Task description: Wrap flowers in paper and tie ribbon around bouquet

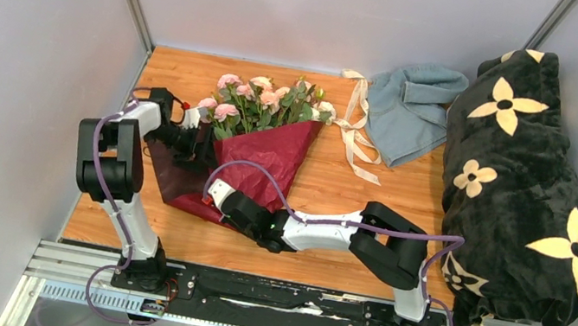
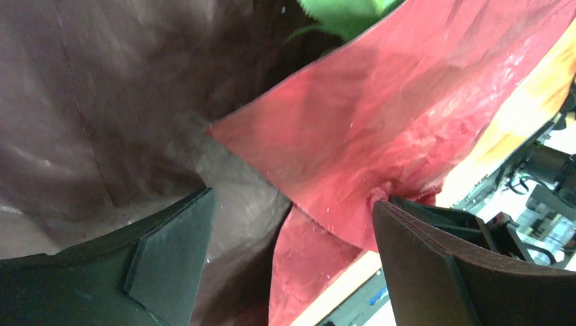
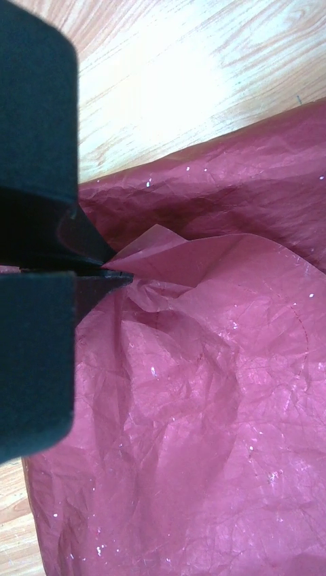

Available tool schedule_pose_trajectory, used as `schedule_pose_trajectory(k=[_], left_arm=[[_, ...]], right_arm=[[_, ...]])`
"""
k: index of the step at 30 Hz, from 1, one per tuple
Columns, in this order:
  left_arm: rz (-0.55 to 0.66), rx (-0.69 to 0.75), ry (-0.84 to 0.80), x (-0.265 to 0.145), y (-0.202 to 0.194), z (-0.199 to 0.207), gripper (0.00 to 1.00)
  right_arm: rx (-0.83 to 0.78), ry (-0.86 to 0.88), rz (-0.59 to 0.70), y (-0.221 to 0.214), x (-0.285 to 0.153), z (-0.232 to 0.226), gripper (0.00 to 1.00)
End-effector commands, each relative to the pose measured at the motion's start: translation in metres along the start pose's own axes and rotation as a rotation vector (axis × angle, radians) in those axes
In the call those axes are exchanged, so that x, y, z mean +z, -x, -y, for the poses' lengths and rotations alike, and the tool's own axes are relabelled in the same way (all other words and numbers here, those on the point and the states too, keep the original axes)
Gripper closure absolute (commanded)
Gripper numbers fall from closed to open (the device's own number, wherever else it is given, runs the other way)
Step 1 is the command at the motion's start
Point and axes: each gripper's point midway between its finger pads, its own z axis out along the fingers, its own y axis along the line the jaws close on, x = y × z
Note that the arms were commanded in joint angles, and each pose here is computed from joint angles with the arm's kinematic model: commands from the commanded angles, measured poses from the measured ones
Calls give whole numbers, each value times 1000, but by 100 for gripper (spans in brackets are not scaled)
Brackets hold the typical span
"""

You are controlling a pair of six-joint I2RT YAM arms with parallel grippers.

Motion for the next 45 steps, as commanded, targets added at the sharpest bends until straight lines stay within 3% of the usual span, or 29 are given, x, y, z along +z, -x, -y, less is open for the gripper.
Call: schedule_pose_trajectory(k=[1,3,5,7,10,11,14,19,25,31,34,36,40,45], left_arm=[[71,69,-18,16,28,5,10],[52,78,-35,27,27,8,13],[49,87,-40,34,28,8,23],[58,91,-58,35,30,11,47],[84,117,-86,27,33,22,94],[93,130,-83,25,35,24,100],[140,182,-16,11,47,23,100],[167,201,106,11,62,0,100],[104,133,76,40,45,-17,100],[89,148,68,41,35,-16,100],[97,168,80,38,35,-13,100],[99,181,99,36,36,-15,100],[96,189,120,35,34,-17,100],[99,194,144,33,37,-21,100]], right_arm=[[-42,38,-108,-40,5,-7,100],[-46,38,-104,-39,5,-6,100],[-51,38,-102,-38,3,-6,100],[-52,41,-97,-37,2,-5,100],[-57,41,-98,-38,1,-5,100],[-61,41,-100,-39,1,-4,100],[-92,66,-102,-40,-2,-7,91],[-177,197,-87,-42,-24,-19,61],[-267,395,-76,-48,-68,-33,53],[-156,624,63,-5,-106,-38,54],[5,657,119,19,-86,-25,57],[138,611,104,27,-58,-9,65],[339,499,-68,-11,-16,13,87],[392,439,-216,-74,-35,8,98]])
